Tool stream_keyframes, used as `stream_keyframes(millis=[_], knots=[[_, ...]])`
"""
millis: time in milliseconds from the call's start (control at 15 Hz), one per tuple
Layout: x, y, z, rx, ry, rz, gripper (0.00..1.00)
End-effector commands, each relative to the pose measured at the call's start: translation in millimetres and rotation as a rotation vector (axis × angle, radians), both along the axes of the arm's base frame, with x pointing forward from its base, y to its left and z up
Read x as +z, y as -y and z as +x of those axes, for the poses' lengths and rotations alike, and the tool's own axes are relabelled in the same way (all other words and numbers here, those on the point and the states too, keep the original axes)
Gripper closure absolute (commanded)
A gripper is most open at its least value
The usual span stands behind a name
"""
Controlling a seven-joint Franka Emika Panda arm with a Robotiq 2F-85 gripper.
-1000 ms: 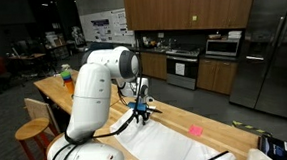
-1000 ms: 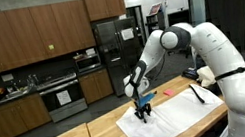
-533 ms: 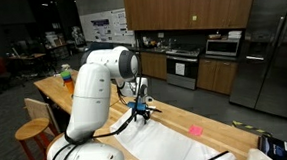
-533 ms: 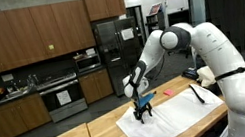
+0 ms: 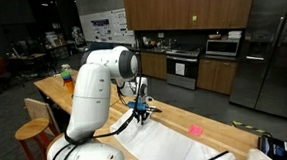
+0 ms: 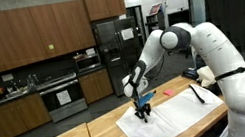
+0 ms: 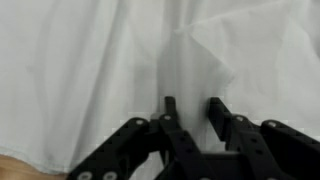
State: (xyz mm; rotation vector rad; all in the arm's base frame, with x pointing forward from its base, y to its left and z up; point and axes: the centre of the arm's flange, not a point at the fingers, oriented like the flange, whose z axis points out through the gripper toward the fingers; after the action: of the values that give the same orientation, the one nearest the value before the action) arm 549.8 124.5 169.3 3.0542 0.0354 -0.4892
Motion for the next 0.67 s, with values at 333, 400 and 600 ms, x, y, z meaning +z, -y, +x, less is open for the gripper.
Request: stream_keyframes(millis=[333,400,600], knots=[[15,4,0,-0.007,-0.041,-0.076,0.73],[3,4,1,0.002,-0.029,-0.04,0.97],[6,4,0,-0.005,-0.031,-0.046,0.56]])
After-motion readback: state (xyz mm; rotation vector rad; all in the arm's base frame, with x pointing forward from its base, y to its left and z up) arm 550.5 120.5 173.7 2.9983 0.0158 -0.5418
